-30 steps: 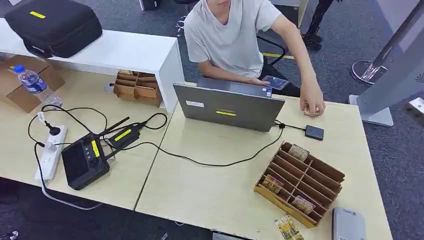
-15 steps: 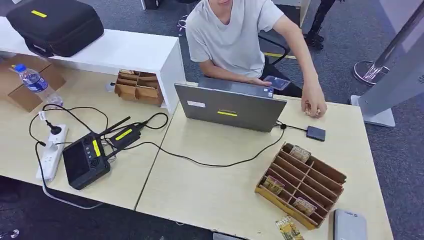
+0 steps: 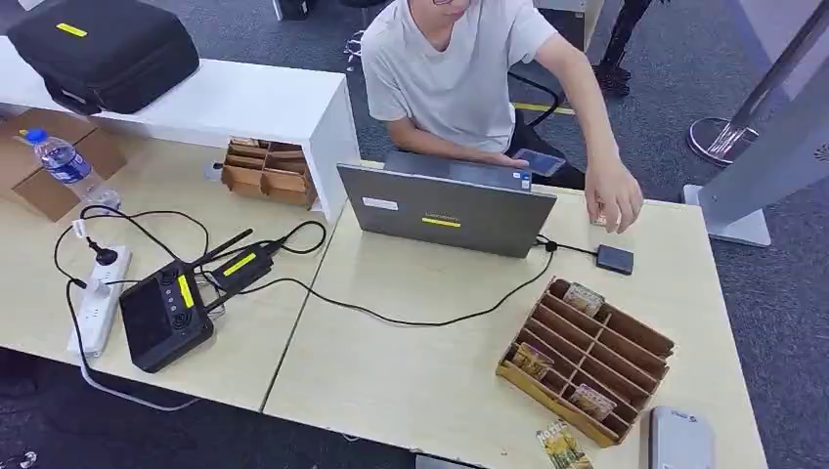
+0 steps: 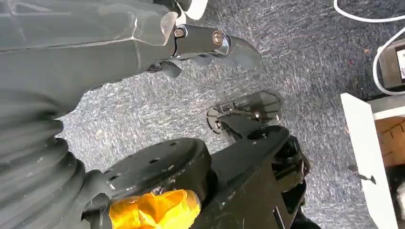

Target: Pass the card to the sensor for recognition and then transmit it.

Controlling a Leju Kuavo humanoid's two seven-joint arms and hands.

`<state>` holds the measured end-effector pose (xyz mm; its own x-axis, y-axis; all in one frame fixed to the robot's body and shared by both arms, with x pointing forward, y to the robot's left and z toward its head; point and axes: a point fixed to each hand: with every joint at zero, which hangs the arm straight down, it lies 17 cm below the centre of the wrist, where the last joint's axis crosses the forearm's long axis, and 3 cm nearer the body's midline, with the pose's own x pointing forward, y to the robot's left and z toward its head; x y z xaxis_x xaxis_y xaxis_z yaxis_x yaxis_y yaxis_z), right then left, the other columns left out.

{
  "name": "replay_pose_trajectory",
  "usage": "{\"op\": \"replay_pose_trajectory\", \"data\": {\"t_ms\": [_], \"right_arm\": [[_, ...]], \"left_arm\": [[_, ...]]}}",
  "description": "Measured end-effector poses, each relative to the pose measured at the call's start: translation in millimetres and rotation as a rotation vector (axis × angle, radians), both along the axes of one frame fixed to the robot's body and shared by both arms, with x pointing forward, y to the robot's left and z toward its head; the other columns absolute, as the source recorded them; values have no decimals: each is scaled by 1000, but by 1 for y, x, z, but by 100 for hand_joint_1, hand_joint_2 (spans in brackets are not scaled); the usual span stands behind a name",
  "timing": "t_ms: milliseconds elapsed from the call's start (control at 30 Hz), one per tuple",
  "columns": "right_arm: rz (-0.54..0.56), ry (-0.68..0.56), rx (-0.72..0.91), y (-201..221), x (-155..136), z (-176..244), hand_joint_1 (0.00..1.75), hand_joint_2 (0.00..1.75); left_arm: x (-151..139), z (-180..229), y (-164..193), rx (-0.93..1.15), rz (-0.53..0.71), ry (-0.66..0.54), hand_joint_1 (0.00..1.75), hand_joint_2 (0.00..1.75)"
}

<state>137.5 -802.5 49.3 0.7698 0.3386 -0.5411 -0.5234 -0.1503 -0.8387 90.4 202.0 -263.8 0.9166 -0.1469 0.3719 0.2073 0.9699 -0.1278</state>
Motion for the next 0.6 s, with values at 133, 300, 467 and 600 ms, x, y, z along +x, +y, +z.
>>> {"op": "replay_pose_trajectory", "data": {"t_ms": [133, 300, 467, 600], "right_arm": [[-45, 50, 76, 12, -30, -40, 0, 175], [-88, 83, 167, 41, -62, -95, 0, 175], [-118, 109, 319, 84, -78, -152, 0, 175], [-128, 79, 482, 150, -83, -209, 0, 175]], "left_arm": [[-1, -1, 4, 11, -1, 7, 0, 175], [-1, -2, 9, 19, 1, 7, 0, 175], [-1, -3, 15, 37, 4, 13, 0, 175], [0, -4, 18, 47, 15, 14, 0, 175]]}}
